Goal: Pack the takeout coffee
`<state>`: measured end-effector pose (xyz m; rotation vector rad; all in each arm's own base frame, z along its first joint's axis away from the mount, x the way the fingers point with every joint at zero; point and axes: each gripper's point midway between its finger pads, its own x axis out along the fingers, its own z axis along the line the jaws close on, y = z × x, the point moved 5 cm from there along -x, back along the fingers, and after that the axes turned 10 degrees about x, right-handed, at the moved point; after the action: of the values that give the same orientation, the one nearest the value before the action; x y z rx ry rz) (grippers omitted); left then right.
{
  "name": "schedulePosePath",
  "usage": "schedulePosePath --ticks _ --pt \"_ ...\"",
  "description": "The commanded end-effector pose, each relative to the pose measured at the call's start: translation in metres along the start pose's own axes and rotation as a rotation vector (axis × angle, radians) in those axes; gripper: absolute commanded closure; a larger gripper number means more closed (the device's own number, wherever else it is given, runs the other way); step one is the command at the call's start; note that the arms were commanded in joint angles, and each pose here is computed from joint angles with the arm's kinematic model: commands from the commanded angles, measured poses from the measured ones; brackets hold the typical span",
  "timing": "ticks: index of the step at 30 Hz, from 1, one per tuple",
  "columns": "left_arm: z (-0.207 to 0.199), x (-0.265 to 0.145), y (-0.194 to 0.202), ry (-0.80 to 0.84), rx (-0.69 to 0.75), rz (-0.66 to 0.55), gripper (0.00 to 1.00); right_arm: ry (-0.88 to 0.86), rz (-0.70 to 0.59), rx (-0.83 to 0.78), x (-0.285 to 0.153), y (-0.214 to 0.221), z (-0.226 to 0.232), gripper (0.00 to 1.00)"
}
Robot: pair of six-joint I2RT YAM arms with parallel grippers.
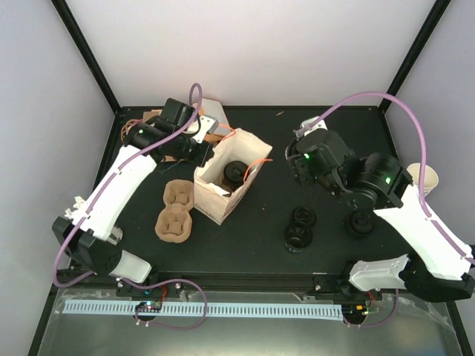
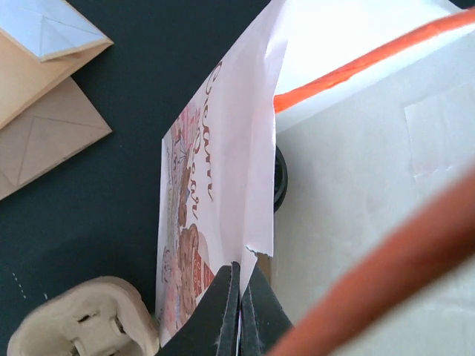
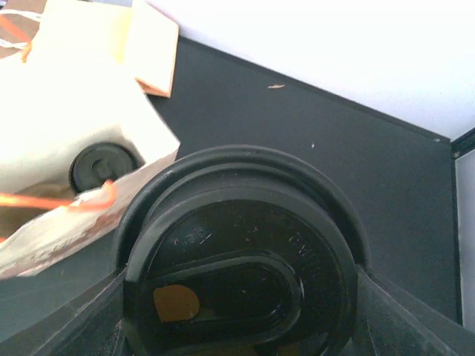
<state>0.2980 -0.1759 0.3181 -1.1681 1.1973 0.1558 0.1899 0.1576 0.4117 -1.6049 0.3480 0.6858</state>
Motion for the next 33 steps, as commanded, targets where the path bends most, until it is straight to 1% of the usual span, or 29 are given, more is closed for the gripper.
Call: schedulePosePath --ticks 1,4,8,13,16,19,23,33 --pt "-0.021 -0.026 0.009 0.076 0.059 -0.044 0.98 0.065 -0.058 0.010 -0.010 -0.020 -0.011 0.27" --pt "-0.028 -0.037 0.012 0.087 0.090 -0.078 0.98 -0.005 -0.089 0.013 -0.016 -0.033 -0.003 0.28" --pt "-0.040 -0.044 0.014 0.109 0.137 -0.092 0.99 -0.165 -0.112 -0.018 -0.025 -0.044 0.017 0.28" --pt "-0.045 -0.043 0.015 0.109 0.154 -0.088 0.98 -0.387 -0.045 -0.086 -0.029 -0.036 0.046 0.31" --pt "-0.047 -0.040 0.014 0.113 0.157 -0.090 0.98 -0.411 -0.041 -0.084 -0.030 -0.032 0.047 0.32" --pt "-0.051 -0.037 0.014 0.122 0.166 -0.085 0.98 -0.404 -0.065 -0.078 -0.034 -0.032 0.042 0.32" --pt "-0.054 -0.032 0.013 0.128 0.178 -0.078 0.98 -0.471 -0.069 -0.092 -0.042 -0.031 0.046 0.32" --pt "-0.061 -0.029 0.009 0.134 0.216 -0.081 0.98 -0.558 -0.014 -0.122 -0.025 -0.014 0.065 0.32"
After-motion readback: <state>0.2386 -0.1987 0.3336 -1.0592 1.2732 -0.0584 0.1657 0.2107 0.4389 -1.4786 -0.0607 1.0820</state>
